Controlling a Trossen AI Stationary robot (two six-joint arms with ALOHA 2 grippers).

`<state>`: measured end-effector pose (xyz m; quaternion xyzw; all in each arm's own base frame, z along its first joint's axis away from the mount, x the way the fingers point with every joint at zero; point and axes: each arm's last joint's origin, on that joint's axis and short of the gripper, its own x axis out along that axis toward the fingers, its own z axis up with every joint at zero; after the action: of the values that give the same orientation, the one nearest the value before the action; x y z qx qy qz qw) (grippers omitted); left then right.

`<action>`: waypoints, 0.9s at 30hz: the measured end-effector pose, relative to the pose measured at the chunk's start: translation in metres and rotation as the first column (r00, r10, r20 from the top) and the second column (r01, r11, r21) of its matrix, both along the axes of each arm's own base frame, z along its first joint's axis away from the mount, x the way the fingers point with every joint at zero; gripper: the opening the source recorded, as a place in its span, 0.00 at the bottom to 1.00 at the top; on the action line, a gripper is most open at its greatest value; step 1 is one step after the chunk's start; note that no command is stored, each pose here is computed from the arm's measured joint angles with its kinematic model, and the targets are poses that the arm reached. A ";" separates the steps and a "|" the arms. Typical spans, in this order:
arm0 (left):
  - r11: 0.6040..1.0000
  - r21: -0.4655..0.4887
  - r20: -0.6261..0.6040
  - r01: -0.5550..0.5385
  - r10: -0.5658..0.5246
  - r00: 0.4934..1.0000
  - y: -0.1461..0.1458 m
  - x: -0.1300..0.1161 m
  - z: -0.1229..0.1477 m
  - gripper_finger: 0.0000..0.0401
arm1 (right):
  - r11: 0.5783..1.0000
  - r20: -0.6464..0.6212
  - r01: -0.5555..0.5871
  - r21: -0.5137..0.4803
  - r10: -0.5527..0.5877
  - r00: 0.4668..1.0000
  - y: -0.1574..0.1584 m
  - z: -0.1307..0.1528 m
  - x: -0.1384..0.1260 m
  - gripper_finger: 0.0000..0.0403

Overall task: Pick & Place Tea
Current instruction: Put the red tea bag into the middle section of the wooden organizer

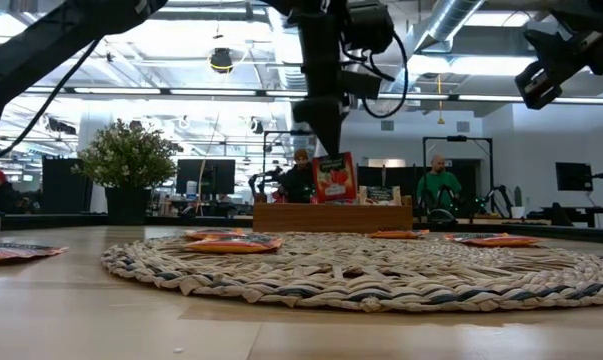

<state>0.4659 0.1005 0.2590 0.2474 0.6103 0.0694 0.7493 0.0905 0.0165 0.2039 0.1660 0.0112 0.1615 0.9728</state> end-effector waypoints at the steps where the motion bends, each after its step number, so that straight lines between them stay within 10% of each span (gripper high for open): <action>1: 1.000 -0.002 -0.003 -0.004 0.004 1.000 0.000 0.000 -0.001 0.00 | 1.000 0.000 0.000 0.000 0.000 1.000 0.000 0.000 0.000 0.30; 27: 0.995 -0.088 0.026 -0.053 0.055 0.998 0.014 -0.003 -0.002 0.00 | 1.000 -0.001 -0.001 -0.001 0.001 1.000 0.000 0.000 0.000 0.30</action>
<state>0.4632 0.1142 0.2566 0.1968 0.6086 0.0663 0.7658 0.0905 0.0165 0.2038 0.1655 0.0117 0.1619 0.9728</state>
